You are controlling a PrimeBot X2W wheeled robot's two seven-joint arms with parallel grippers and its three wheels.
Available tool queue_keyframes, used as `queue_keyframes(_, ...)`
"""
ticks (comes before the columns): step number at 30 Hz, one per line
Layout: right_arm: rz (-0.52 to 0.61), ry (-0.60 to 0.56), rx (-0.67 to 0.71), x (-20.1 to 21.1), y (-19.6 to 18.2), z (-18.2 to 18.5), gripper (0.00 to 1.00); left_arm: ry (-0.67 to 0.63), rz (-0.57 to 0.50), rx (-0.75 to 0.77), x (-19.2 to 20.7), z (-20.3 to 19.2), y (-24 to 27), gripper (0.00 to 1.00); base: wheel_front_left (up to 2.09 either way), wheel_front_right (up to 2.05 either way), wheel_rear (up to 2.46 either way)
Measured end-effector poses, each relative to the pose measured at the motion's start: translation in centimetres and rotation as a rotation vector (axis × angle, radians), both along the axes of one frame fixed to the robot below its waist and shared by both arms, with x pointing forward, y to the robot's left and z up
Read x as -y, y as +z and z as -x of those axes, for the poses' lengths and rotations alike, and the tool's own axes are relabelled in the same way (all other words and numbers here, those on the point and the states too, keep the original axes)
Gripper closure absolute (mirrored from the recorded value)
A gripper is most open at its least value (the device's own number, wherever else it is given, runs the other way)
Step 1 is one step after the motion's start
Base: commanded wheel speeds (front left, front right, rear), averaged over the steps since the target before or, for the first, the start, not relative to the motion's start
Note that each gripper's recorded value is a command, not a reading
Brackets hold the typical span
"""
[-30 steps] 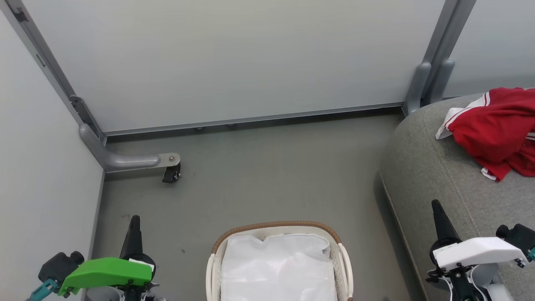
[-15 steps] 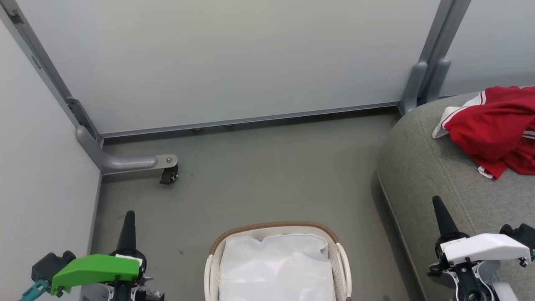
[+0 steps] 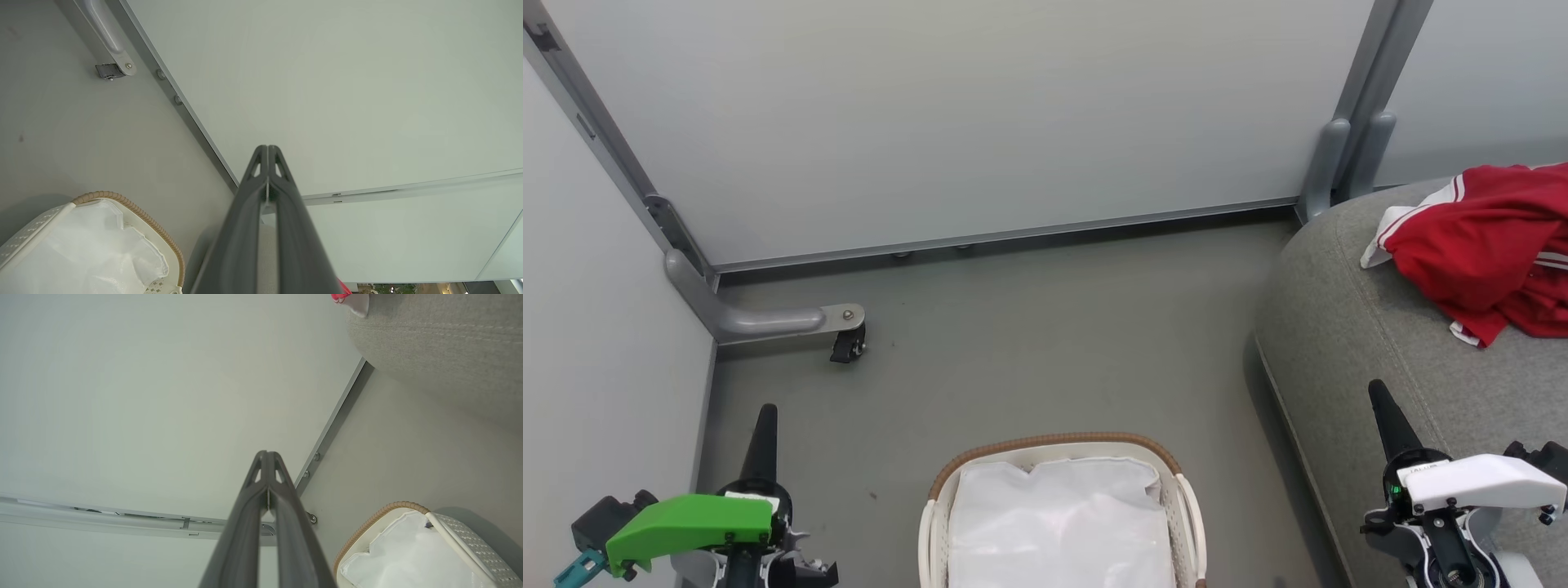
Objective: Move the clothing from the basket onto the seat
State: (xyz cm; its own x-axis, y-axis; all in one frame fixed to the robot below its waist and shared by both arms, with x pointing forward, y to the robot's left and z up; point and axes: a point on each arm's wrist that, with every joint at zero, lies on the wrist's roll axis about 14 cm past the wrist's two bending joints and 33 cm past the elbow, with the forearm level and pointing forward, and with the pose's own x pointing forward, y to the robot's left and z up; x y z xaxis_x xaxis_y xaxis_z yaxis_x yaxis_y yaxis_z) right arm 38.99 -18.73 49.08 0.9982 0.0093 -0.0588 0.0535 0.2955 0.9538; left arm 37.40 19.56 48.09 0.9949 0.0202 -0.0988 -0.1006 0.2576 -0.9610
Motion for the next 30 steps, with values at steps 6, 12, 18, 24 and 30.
queue_keyframes(6,-0.050,-0.004,0.004,0.2,0.1,0.0,1.00,0.001,0.042,0.011,-0.1,-0.2,0.3,1.00,0.00,0.00,0.00)
queue_keyframes(12,-0.098,-0.007,0.009,0.3,0.3,0.1,1.00,0.000,0.086,0.024,-0.2,-0.4,0.7,1.00,0.00,0.00,0.00)
queue_keyframes(18,-0.143,-0.011,0.015,0.5,0.5,0.1,1.00,0.001,0.127,0.033,-0.2,-0.6,0.9,1.00,0.00,0.00,0.00)
queue_keyframes(24,-0.188,-0.013,0.023,0.7,0.7,0.1,1.00,-0.002,0.163,0.049,-0.2,-0.8,1.3,1.00,0.00,0.00,0.00)
queue_keyframes(30,-0.232,-0.014,0.030,0.9,0.9,0.2,1.00,-0.002,0.202,0.062,-0.3,-1.0,1.6,1.00,0.00,0.00,0.00)
